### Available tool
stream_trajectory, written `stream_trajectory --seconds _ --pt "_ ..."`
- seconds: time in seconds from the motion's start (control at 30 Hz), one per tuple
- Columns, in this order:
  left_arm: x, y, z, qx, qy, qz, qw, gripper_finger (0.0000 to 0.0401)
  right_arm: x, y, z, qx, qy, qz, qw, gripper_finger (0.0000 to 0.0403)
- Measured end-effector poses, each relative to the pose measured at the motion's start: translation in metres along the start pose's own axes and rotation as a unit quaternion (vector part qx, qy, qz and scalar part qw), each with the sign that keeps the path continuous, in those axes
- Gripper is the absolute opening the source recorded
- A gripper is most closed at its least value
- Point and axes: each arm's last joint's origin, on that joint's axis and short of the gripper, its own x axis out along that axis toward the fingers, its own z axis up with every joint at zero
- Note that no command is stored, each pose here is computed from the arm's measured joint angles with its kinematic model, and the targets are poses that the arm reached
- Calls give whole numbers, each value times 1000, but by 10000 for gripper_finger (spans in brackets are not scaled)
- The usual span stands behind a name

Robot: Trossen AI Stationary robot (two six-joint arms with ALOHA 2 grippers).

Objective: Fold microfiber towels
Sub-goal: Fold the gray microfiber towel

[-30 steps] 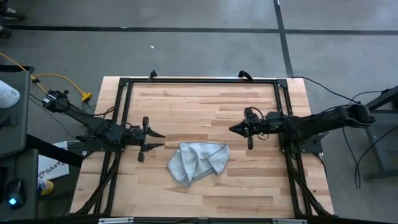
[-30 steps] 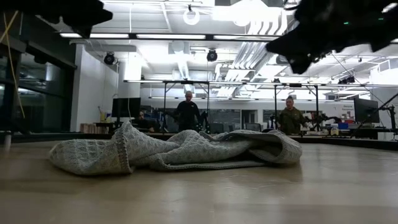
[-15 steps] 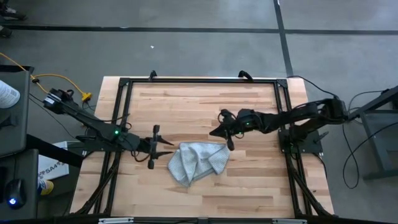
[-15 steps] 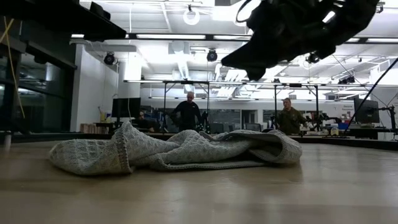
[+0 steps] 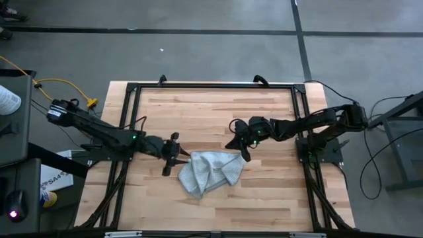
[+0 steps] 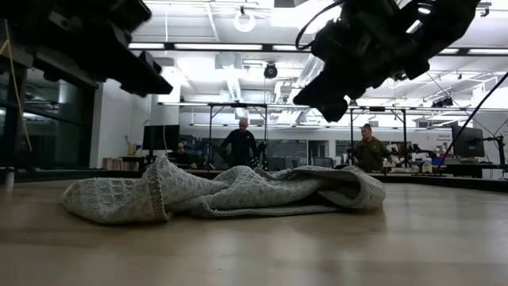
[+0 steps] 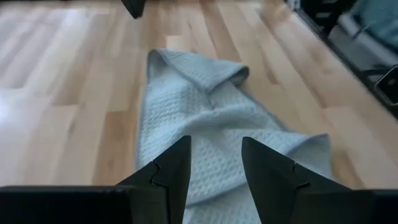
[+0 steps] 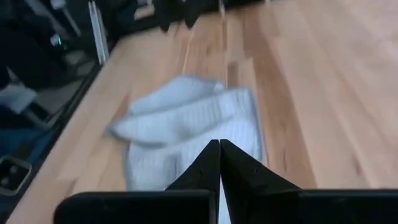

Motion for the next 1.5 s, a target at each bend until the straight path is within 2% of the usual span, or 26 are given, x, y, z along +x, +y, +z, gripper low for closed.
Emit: stream_trajectory --seconds 0.13,0.27,0.47,0.63,0.73,0.93,1.1,1.23,1.4,1.5 --pt "5 10 2 -17 -12 -37 999 142 2 11 11 -30 68 -5 997 2" --pt "5 17 2 -40 -8 -57 998 142 1 31 29 -88 140 -33 986 2" --pt "5 19 -2 -65 13 -65 996 142 8 52 50 -135 173 -42 975 2" --pt "5 20 -6 -87 34 -61 994 142 30 56 45 -133 230 -22 964 2" --pt "5 20 -7 -87 39 -61 994 142 44 58 36 -142 284 -14 948 2" --pt "6 20 -12 -94 66 -55 992 142 67 69 35 -175 300 4 938 2" --pt "6 20 -12 -93 65 -55 992 142 70 73 37 -196 282 -27 939 3" --pt "6 20 -12 -93 65 -53 992 142 69 78 35 -203 284 -30 937 6" --pt "6 20 -13 -94 68 -53 992 142 74 83 28 -208 294 -26 933 33" --pt "6 20 -13 -94 70 -53 992 142 75 86 31 -206 277 -28 938 57"
